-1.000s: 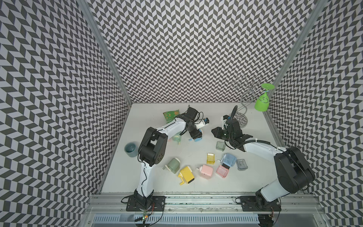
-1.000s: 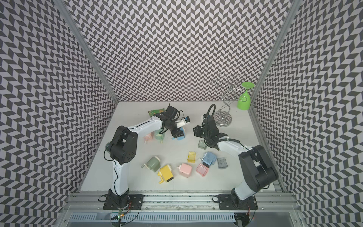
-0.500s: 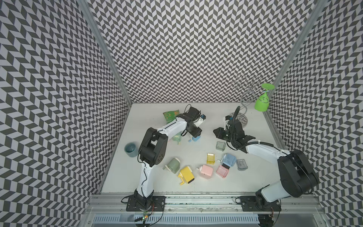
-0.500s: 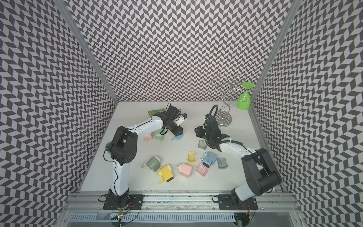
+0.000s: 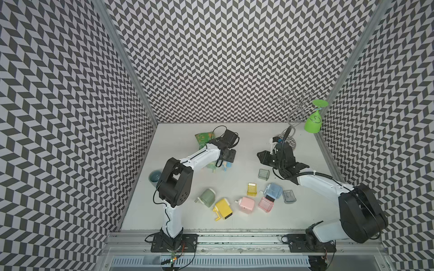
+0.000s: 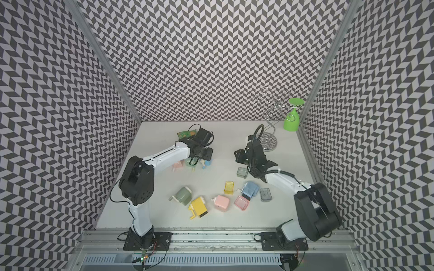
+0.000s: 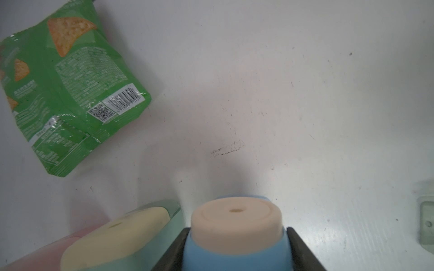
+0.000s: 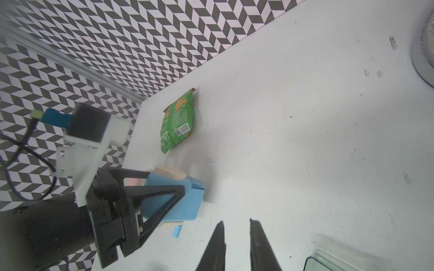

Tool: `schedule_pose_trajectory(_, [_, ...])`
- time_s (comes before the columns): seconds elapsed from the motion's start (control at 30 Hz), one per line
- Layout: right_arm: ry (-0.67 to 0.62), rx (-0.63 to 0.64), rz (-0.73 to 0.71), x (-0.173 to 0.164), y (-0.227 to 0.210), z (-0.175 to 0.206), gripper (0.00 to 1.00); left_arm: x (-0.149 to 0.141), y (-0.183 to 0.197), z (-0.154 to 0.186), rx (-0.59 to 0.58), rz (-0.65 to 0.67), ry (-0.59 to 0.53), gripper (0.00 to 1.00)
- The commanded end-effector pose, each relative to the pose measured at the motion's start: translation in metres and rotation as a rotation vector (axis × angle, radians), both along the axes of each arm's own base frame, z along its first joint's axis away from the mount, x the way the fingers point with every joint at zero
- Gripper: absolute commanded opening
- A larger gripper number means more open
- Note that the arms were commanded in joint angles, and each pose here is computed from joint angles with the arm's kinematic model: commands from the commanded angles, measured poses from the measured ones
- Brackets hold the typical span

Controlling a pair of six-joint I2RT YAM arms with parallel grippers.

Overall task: Put the tray back into the pencil sharpener
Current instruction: Place the pencil sharpener at the center of the board.

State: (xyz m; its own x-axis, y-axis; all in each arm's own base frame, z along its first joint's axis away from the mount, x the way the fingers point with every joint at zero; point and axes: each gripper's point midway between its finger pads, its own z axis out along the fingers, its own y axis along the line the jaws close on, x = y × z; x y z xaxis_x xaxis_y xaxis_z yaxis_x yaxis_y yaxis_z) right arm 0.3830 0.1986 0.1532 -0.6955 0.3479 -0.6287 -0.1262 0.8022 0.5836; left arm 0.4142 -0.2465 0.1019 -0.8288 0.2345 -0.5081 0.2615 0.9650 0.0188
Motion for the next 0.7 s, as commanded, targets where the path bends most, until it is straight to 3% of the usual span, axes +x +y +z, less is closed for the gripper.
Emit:
schedule_pose_trajectory(0.0, [-0.063, 0.010, -0.021, 0.006, -0.004, 0.019, 0.21, 0.008, -0.002, 0.002, -0.007, 0.099, -0.049, 0.25])
schedule_pose_trajectory(0.2, [-0.059, -0.002, -0.023, 0.004, -0.006, 0.017, 0.21, 0.008, -0.002, -0.009, 0.021, 0.111, -0.054, 0.30])
schedule_pose_trajectory(0.47, [-0.055, -0.009, -0.030, 0.002, -0.009, 0.015, 0.21, 0.001, -0.003, -0.026, 0.034, 0.098, -0.012, 0.45])
schedule_pose_trajectory(0.67, [-0.064, -0.013, -0.030, 0.001, -0.010, 0.018, 0.25, 0.000, -0.005, -0.020, 0.021, 0.093, -0.025, 0.67])
